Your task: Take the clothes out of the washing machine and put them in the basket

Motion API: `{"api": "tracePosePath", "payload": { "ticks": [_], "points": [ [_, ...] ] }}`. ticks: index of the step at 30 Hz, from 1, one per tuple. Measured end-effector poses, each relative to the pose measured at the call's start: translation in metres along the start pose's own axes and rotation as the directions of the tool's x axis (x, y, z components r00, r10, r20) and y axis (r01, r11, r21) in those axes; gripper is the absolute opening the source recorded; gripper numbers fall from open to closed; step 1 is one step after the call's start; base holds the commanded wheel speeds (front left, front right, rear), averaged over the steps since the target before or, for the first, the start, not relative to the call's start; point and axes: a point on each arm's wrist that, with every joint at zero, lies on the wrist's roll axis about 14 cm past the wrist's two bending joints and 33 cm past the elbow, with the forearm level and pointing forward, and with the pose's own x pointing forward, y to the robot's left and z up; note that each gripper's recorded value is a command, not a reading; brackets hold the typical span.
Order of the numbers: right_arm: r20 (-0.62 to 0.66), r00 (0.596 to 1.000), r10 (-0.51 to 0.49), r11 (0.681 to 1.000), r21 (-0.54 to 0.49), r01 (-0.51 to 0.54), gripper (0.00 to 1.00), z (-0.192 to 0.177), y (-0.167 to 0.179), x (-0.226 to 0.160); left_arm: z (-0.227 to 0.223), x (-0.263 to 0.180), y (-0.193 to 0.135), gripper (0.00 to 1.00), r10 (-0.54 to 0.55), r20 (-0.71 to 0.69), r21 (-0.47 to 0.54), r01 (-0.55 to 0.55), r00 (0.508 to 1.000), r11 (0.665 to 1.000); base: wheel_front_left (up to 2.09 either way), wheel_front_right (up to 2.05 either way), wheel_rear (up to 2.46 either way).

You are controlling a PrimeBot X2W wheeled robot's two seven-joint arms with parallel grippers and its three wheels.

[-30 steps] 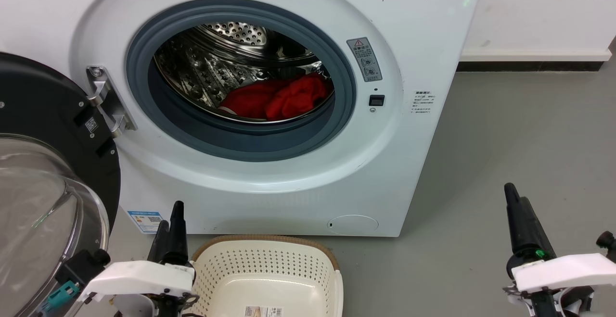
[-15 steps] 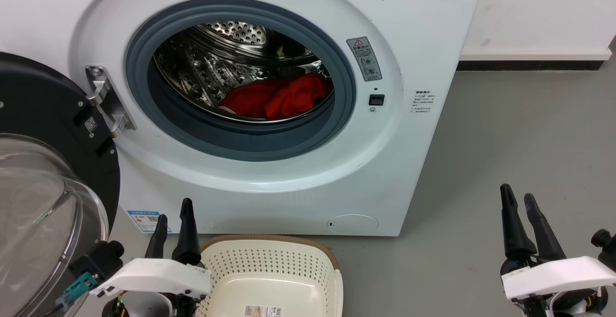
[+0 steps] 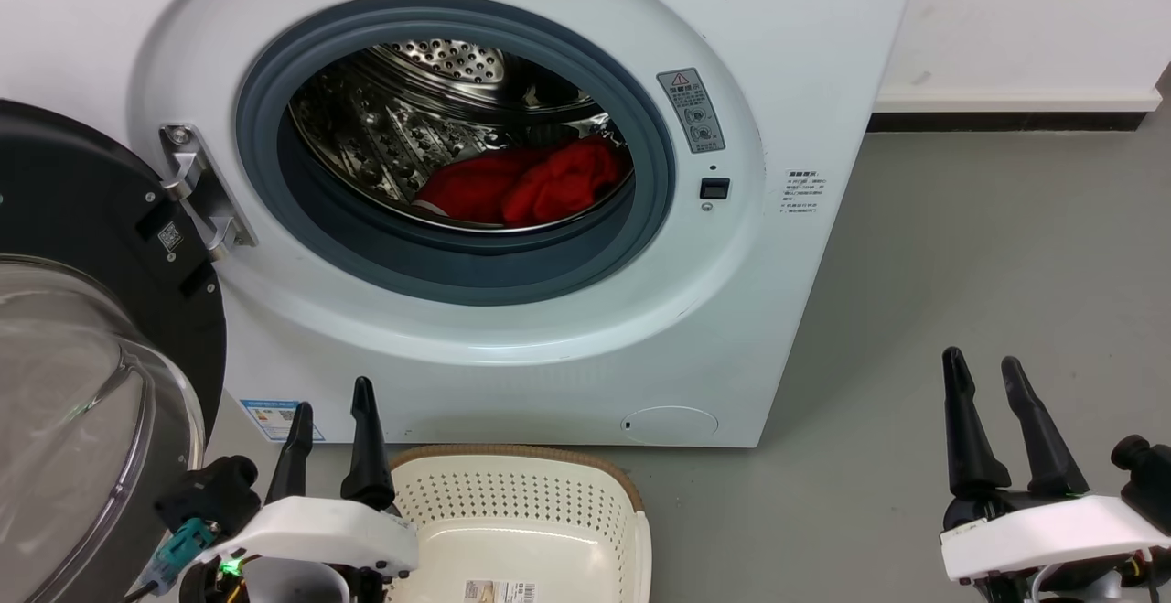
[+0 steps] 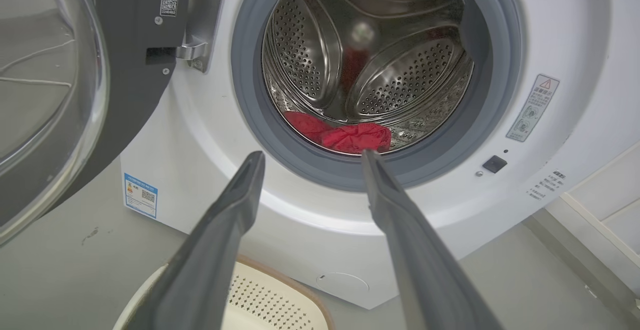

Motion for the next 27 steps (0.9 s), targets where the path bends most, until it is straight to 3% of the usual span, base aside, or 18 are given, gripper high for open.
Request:
{"api": "tracePosePath", "payload": {
  "ticks": [27],
  "points": [
    [0.043, 0.998, 0.052, 0.964, -0.264, -0.039, 1.0, 0.009, 0.009, -0.007, 0.009, -0.006, -0.009, 1.0, -0.032, 0.09, 0.255, 0.008, 0.995, 0.967, 0.0, 0.0, 0.0]
  ]
}}
